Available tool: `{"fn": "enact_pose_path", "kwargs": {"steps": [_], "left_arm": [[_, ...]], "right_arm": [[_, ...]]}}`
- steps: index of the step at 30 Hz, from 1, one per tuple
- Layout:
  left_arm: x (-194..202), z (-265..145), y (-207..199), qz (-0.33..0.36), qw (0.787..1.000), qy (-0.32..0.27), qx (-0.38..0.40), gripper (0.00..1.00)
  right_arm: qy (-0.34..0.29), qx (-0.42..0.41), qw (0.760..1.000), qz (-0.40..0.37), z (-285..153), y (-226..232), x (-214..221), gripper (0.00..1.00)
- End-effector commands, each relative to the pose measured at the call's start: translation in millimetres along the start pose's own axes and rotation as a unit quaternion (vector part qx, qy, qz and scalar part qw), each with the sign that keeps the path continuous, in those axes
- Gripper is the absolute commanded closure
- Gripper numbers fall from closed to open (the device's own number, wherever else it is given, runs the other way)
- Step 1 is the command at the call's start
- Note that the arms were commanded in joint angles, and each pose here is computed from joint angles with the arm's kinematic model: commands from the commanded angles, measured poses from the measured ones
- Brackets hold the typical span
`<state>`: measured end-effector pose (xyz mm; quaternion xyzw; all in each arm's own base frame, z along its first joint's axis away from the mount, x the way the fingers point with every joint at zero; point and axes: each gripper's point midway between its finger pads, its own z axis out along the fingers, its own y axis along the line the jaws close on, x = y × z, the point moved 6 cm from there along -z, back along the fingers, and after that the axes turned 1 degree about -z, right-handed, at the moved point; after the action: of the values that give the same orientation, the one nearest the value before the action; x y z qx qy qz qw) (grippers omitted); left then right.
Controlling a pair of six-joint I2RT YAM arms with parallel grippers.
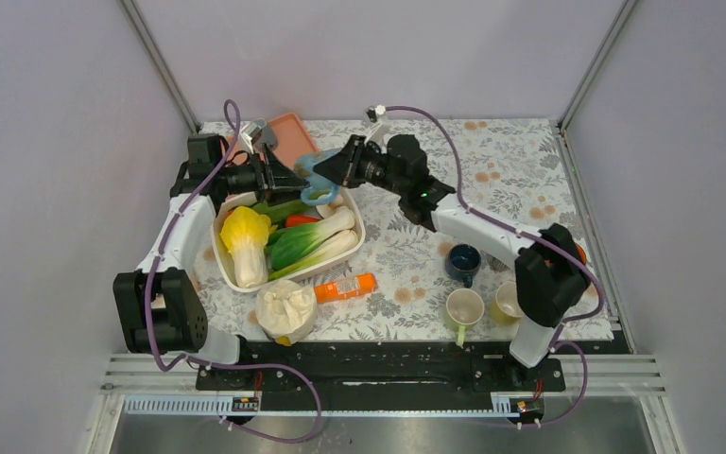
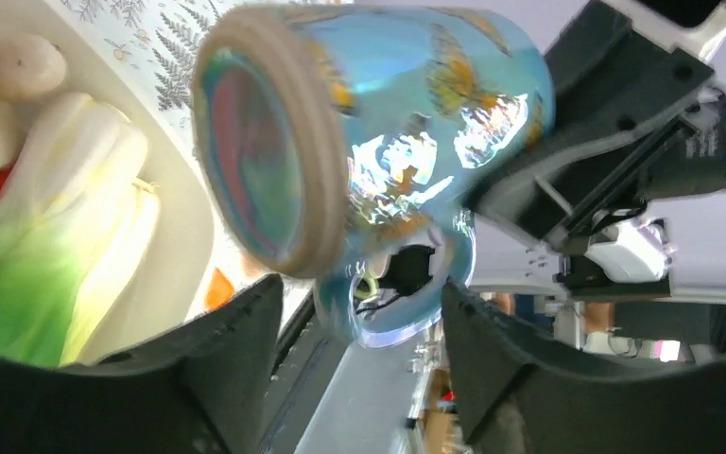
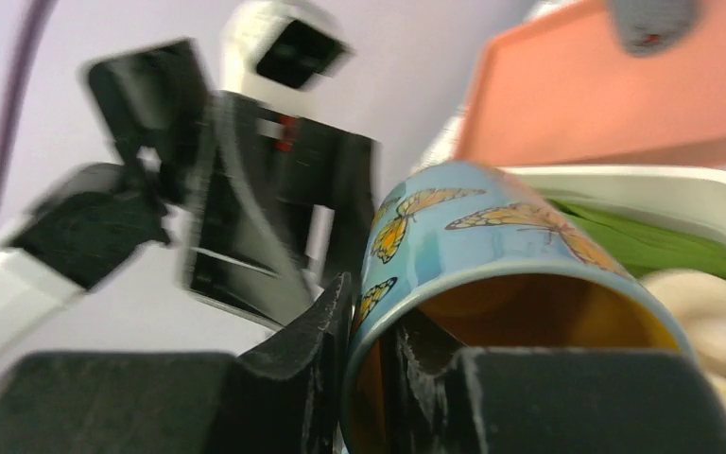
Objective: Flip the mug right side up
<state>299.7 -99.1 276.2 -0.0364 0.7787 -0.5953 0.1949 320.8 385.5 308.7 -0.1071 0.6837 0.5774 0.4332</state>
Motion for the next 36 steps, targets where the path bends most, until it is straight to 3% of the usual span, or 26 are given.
{"fn": "enact_pose_path", "kwargs": {"steps": [1,5,9,13,17,19,24,28,32,36], "left_arm": [[-22,-12,-6,0.167,0.984,-0.026,-0.050,0.29],[-30,-19,-12,0.220,0.971,-0.029,-0.085,0.23],[-35,-29,-6,0.259,0.956,-0.047,-0.130,0.23],[-35,-36,5,0.286,0.940,-0.061,-0.177,0.24],[-35,-42,17,0.319,0.919,-0.070,-0.219,0.23],[-34,-44,22,0.325,0.915,-0.070,-0.229,0.23],[-29,-40,25,0.335,0.914,-0.063,-0.221,0.21],[-25,-38,32,0.348,0.905,-0.060,-0.238,0.20],[-20,-39,31,0.357,0.902,-0.055,-0.235,0.21],[-16,-42,27,0.372,0.895,-0.060,-0.240,0.21]], "right_arm": [[-0.084,0.067,0.988,-0.111,-47,18,-77,1.00],[-0.043,0.133,0.973,-0.182,-72,16,-85,1.00],[0.005,0.243,0.944,-0.224,-113,1,-92,1.00],[0.043,0.383,0.889,-0.249,-172,-18,-102,1.00],[0.059,0.539,0.811,-0.222,-246,-36,-109,1.00],[0.041,0.593,0.781,-0.194,-287,-38,-112,1.00],[-0.029,0.672,0.731,-0.112,-372,-46,-109,1.00],[-0.086,0.740,0.666,-0.042,-435,-59,-102,1.00],[-0.116,0.774,0.622,0.021,-477,-69,-92,1.00],[-0.170,0.806,0.558,0.099,-519,-79,-77,1.00]]}}
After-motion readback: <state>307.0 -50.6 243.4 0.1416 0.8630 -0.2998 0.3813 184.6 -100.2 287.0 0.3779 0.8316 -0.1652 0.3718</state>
